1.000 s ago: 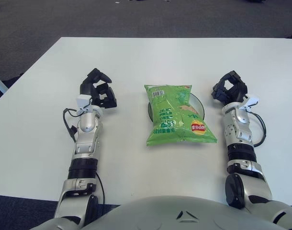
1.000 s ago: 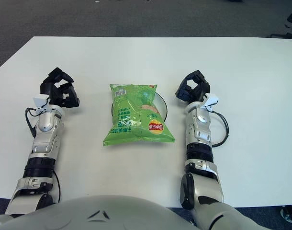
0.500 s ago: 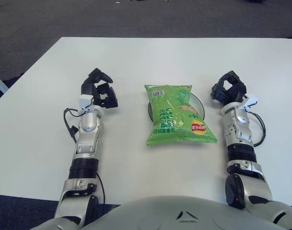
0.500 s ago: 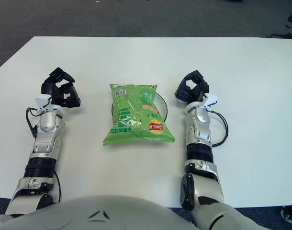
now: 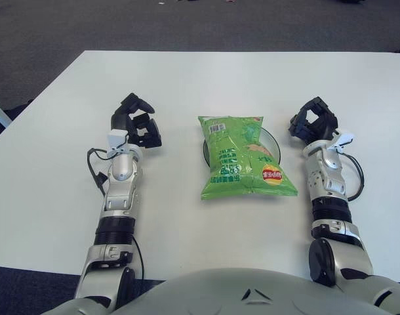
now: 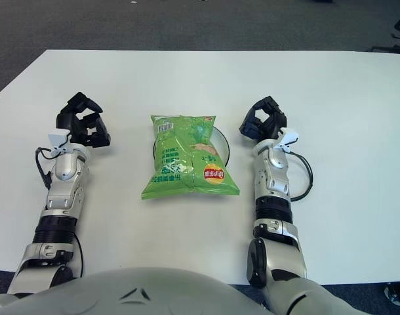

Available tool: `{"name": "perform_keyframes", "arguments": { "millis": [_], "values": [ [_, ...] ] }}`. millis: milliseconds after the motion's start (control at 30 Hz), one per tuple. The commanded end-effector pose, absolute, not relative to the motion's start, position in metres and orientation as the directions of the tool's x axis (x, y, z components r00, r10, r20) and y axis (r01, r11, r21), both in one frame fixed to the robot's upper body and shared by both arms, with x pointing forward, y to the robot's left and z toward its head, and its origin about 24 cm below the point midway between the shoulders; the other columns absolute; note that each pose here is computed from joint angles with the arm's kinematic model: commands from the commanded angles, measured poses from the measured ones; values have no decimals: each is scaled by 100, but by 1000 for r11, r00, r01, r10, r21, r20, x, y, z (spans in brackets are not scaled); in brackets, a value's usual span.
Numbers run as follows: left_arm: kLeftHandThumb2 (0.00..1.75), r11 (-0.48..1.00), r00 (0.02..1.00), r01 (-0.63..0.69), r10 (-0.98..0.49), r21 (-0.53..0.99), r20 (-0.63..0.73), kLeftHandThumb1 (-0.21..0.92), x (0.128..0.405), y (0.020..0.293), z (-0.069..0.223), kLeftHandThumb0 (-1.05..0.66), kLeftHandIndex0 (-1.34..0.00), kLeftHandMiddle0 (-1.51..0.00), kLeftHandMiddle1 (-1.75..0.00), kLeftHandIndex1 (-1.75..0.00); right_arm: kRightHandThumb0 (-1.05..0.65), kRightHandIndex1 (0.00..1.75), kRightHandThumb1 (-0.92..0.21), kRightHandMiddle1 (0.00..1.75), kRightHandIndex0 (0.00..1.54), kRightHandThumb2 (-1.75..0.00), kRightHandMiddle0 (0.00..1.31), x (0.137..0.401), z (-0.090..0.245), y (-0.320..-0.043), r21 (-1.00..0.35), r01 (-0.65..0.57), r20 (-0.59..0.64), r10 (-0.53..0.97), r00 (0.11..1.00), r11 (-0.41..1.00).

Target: Put the snack into the plate.

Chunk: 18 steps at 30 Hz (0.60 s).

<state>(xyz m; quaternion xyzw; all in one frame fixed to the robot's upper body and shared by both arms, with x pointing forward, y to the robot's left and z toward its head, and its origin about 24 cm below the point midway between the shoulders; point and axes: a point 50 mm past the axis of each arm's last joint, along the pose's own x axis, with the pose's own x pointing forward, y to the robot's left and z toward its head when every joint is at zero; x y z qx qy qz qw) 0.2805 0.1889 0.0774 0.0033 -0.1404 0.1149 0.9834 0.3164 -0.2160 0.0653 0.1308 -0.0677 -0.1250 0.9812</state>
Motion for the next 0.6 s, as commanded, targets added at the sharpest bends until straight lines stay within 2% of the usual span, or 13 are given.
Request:
{"name": "perform_keyframes", "arguments": {
  "millis": [0,567],
  "values": [
    [166,962,964,-263,264,-71,2,4,244,176,6,-61,-85,-134,-175,-175,-54,175,-18,175,135,-148,73,301,32,-211,299,256,-13,-265,964,919],
    [166,960,963,-262,266,-98,31,3,247,177,12,-61,-85,-134,-175,-175,-56,175,-15,175,134,-153,76,305,33,-209,311,228,-5,-238,971,923]
  ]
}}
